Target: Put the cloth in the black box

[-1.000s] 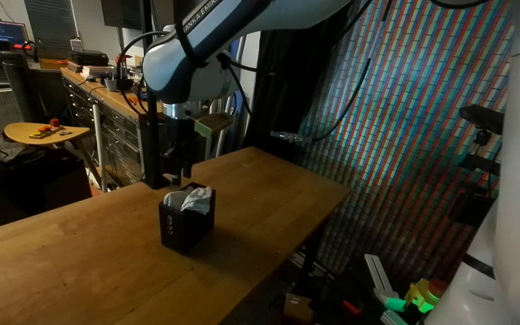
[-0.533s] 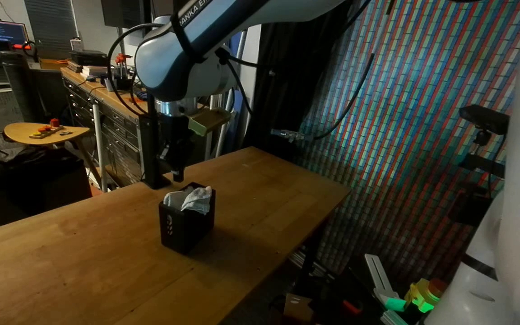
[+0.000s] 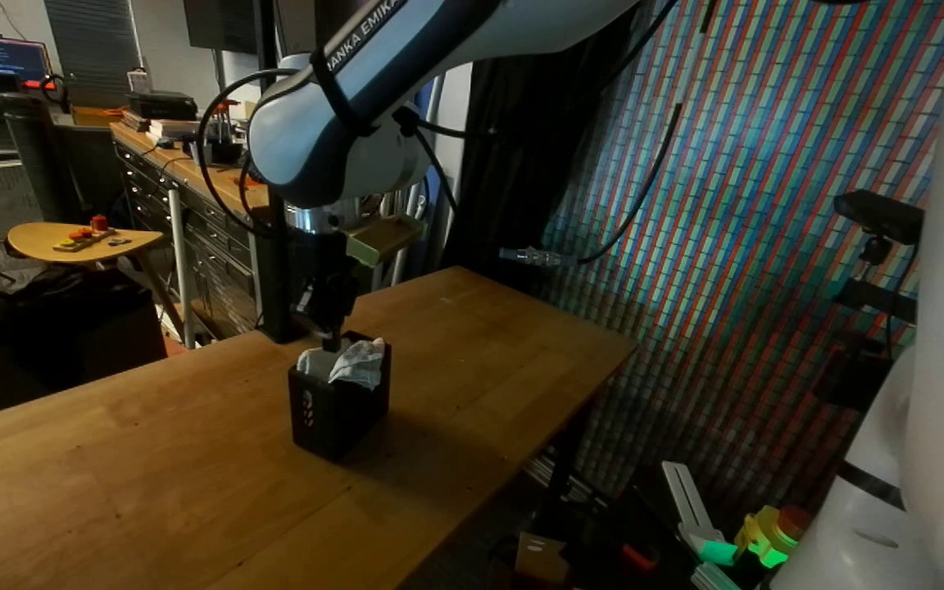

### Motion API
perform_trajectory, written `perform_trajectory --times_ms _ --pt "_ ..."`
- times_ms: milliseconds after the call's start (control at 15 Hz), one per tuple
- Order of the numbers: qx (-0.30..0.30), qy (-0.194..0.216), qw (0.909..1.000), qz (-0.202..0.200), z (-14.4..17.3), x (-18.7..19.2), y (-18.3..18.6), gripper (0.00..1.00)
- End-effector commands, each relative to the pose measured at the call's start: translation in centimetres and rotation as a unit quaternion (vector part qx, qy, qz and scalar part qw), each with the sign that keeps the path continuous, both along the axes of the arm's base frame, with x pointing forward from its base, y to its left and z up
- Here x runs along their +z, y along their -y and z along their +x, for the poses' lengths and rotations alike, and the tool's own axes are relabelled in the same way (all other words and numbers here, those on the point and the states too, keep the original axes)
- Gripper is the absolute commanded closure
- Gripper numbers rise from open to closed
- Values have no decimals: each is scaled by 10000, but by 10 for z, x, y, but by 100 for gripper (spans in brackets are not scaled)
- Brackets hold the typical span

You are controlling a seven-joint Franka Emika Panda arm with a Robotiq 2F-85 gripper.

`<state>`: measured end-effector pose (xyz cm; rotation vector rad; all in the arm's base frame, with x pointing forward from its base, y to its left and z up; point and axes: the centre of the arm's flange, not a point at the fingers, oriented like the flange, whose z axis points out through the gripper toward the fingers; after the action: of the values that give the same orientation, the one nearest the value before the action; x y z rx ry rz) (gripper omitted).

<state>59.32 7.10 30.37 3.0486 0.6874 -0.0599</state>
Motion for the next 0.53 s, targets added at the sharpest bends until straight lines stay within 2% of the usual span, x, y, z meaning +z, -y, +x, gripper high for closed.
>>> perform_trajectory --times_ms 0,467 --pt "26 20 10000 -34 -4 -7 8 99" --pt "133 -11 9998 158 14 -45 10 99"
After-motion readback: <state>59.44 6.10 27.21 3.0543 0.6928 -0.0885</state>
